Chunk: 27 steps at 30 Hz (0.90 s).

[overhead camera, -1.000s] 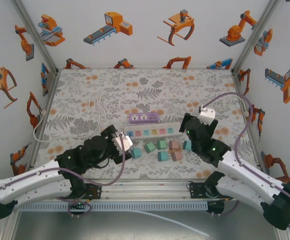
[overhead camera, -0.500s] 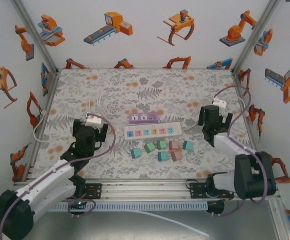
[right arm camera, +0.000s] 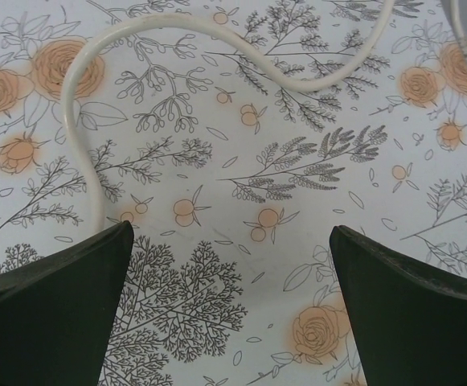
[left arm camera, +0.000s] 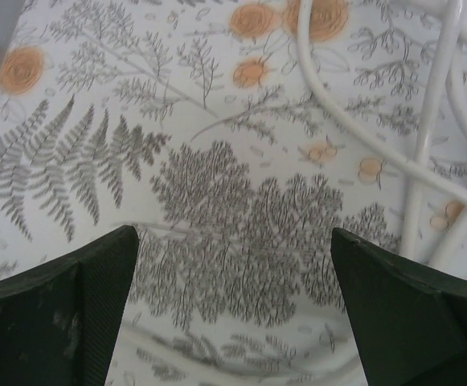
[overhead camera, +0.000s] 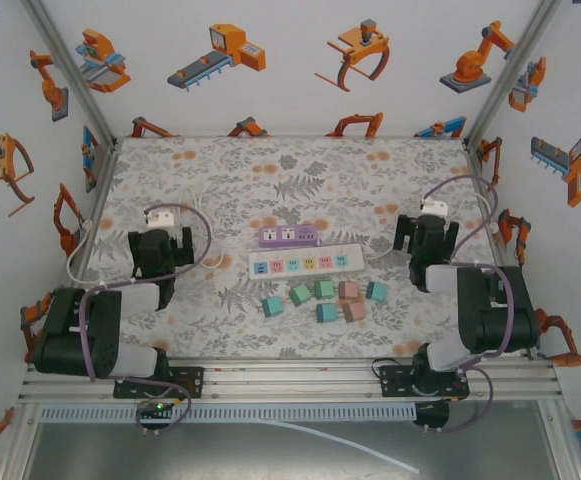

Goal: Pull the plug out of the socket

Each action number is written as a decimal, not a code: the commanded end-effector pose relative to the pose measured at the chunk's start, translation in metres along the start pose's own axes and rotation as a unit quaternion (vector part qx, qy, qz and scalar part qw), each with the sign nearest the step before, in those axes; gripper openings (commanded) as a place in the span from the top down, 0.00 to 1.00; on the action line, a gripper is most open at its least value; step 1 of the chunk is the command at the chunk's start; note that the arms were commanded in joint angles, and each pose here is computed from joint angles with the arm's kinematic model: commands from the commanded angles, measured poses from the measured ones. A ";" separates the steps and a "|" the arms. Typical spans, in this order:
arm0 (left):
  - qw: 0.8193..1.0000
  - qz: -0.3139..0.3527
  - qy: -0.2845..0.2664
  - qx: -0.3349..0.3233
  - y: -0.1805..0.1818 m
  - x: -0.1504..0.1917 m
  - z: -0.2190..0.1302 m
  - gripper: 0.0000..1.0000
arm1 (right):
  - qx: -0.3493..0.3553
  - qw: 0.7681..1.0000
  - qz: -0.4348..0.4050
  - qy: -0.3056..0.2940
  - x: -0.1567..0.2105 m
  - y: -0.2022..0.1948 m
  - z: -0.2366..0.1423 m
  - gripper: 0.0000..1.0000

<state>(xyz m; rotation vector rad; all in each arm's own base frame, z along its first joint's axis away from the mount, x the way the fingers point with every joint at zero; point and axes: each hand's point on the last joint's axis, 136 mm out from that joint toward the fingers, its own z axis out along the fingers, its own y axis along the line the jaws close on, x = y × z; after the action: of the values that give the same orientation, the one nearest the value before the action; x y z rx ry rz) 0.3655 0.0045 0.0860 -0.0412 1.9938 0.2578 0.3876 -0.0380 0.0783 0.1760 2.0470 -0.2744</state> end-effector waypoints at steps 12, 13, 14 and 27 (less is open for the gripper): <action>0.997 -0.067 -0.023 0.035 0.004 -0.015 0.027 0.03 | -0.038 0.996 0.043 -0.064 -0.011 -0.002 -0.004 0.01; 0.997 -0.067 -0.028 0.035 0.004 -0.017 0.027 0.03 | -0.039 0.996 0.042 -0.065 -0.011 -0.002 -0.003 0.01; 0.997 -0.067 -0.028 0.035 0.004 -0.017 0.027 0.03 | -0.041 0.996 0.041 -0.064 -0.011 -0.001 -0.003 0.01; 0.997 -0.067 -0.025 0.035 0.004 -0.016 0.027 0.03 | -0.043 0.996 0.037 -0.063 -0.011 0.001 -0.003 0.01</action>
<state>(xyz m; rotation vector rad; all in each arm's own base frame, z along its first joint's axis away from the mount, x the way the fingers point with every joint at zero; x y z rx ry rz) 0.3880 0.0146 0.0757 -0.1089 1.9875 0.1316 0.3818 -0.0364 0.0753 0.1650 1.9762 -0.1559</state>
